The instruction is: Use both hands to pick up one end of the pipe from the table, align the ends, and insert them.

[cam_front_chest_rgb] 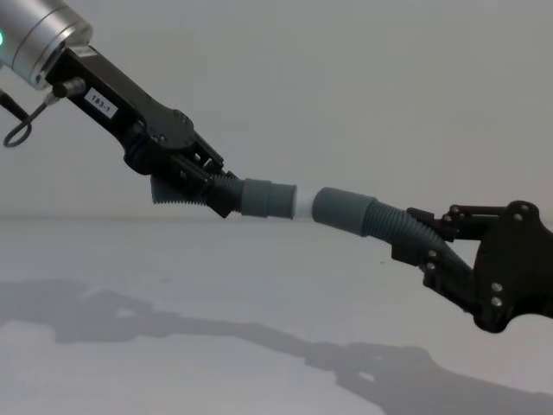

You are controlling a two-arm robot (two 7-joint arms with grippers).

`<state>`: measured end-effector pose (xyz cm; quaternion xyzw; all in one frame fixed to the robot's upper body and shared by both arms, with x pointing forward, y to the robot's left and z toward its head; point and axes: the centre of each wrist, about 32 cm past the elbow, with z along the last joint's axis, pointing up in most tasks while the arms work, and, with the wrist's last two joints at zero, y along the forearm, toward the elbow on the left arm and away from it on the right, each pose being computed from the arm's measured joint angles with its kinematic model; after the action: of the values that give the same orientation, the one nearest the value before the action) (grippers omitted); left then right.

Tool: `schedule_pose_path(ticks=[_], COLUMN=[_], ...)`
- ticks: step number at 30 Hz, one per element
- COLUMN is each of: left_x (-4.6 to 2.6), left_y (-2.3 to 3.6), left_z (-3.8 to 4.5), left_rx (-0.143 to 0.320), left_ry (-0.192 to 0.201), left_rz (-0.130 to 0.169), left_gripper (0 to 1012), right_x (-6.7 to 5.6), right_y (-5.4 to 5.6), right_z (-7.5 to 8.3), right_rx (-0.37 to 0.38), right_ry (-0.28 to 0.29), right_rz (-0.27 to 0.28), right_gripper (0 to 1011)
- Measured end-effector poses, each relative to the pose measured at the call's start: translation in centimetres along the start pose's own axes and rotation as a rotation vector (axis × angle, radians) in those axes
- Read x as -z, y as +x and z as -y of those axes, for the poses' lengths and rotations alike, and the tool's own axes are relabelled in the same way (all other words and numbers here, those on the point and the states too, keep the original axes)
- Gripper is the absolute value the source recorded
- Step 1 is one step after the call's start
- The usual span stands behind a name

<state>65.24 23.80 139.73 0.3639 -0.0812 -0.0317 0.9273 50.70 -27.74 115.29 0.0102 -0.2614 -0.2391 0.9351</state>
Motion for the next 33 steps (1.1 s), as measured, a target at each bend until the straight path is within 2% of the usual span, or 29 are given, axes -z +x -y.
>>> schedule_pose_path(ticks=[6, 13, 21, 33], left_x=[-0.13, -0.18, -0.18, -0.20], left_y=[0.15, 0.03, -0.42, -1.28], left_z=[0.00, -0.12, -0.31, -0.66], left_rx=[0.015, 0.023, 0.026, 0.043], left_ry=[-0.004, -0.013, -0.021, -0.015], left_rz=[0.006, 0.010, 0.015, -0.001], left_gripper=[295, 295, 295, 295], right_x=[-0.1, -0.2, -0.3, -0.1], right_y=[0.4, 0.7, 1.0, 1.5], right_z=[0.1, 0.1, 0.1, 0.1], right_rx=[-0.018, -0.035, -0.047, -0.052], right_ry=[0.000, -0.001, -0.016, -0.045], right_rz=[0.004, 0.006, 0.002, 0.007], right_gripper=[227, 227, 227, 227])
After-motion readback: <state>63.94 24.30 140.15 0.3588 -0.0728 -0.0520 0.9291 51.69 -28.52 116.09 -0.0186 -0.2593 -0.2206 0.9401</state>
